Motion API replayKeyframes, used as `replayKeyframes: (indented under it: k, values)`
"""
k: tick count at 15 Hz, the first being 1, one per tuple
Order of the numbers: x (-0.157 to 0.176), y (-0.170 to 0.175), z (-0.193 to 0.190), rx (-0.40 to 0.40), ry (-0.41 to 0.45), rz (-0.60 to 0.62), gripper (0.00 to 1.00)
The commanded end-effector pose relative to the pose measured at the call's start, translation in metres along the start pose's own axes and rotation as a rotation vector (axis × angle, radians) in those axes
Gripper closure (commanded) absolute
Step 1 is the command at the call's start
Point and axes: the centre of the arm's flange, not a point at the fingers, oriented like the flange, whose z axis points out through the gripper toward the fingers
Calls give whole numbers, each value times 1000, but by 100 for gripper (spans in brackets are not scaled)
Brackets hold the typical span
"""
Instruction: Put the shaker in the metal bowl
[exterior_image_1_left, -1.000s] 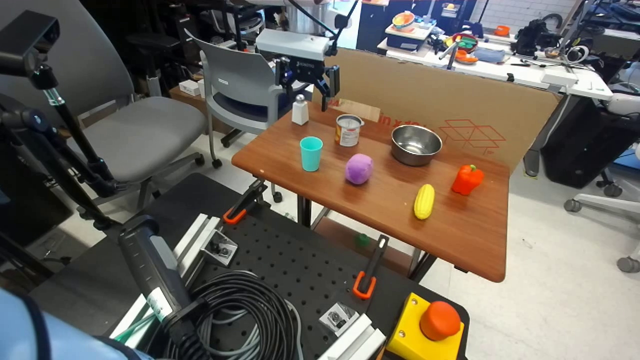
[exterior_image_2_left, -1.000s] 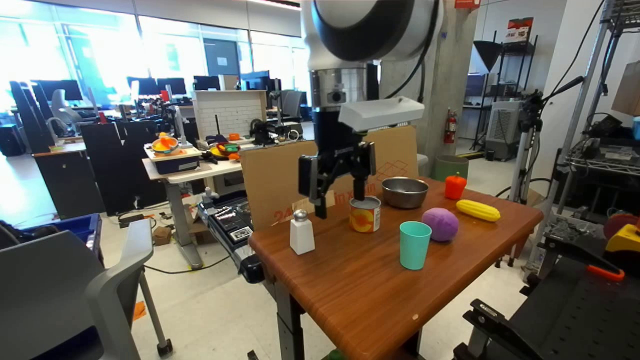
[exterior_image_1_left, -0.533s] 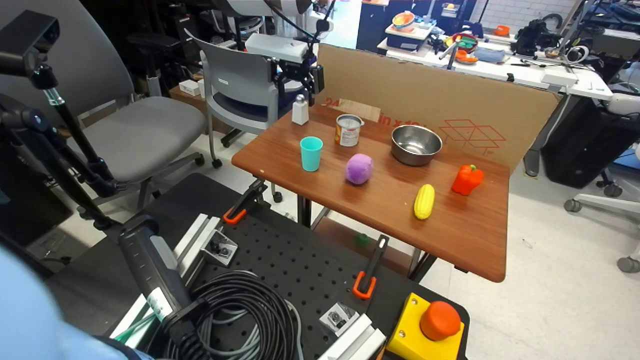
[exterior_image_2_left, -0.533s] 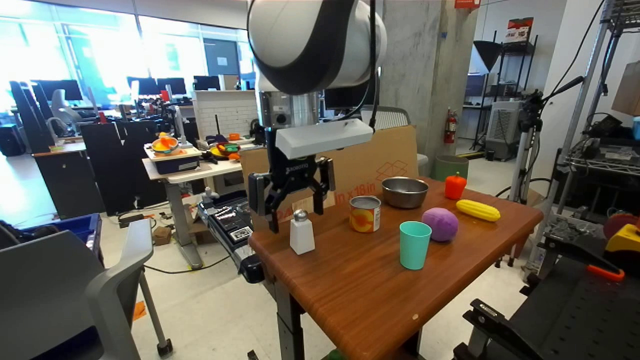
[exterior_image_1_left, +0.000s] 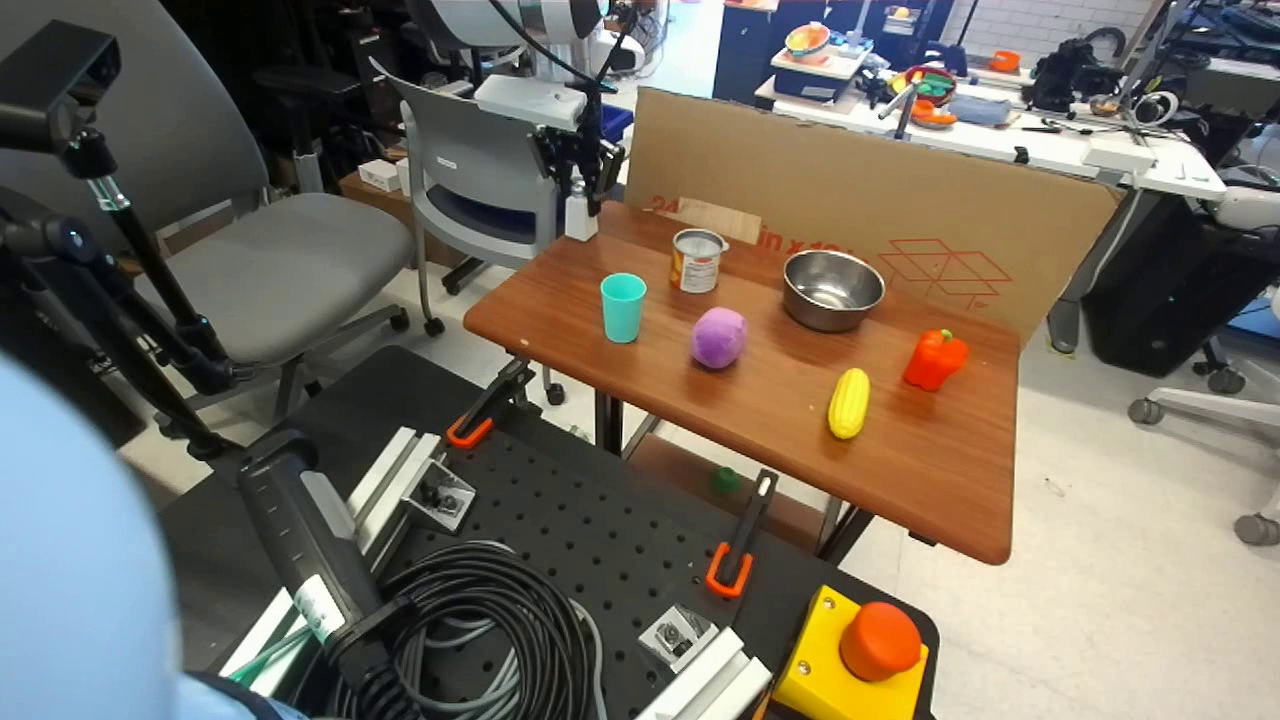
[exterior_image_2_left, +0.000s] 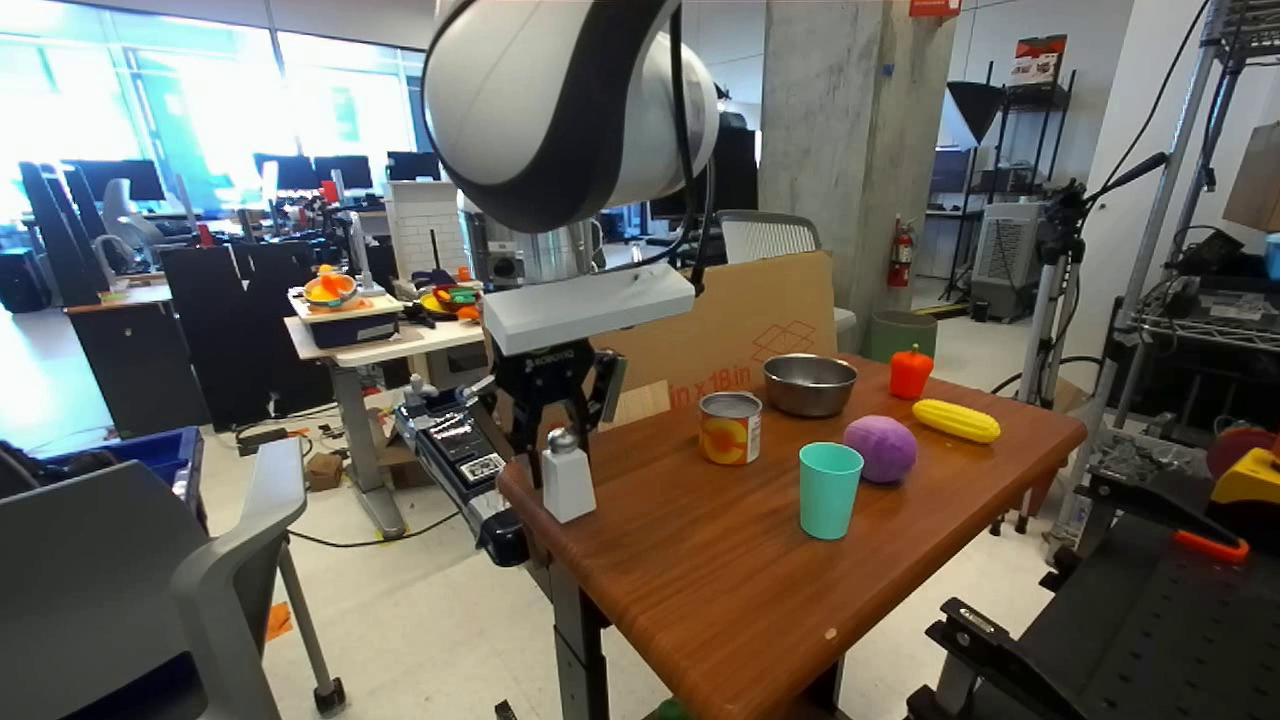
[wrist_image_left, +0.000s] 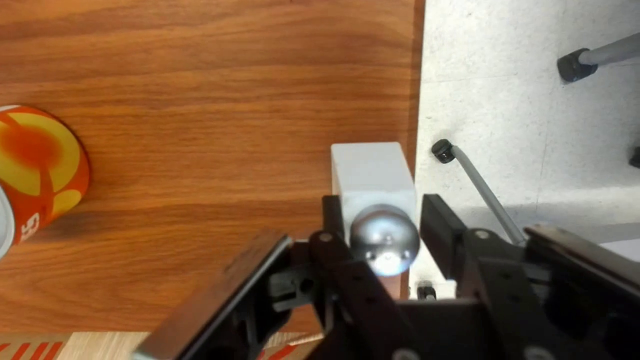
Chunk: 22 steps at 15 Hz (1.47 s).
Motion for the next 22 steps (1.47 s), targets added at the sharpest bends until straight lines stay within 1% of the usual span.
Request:
replayKeyframes:
  k: [1, 2, 4, 6, 11, 14, 18, 20, 22]
  values:
    - [12, -1, -30, 2, 2, 39, 85]
    - [14, 3, -38, 8, 3, 46, 91]
    - [17, 18, -59, -14, -10, 58, 91]
    - [20, 44, -79, -51, -22, 80, 91]
    - [27, 130, -126, -113, -65, 164, 91]
    - [33, 180, -144, -135, -95, 201, 91]
    - [29, 240, -140, -148, -128, 236, 91]
    - [29, 268, -129, -165, -123, 251, 91]
    - [27, 294, -120, -201, -103, 266, 91]
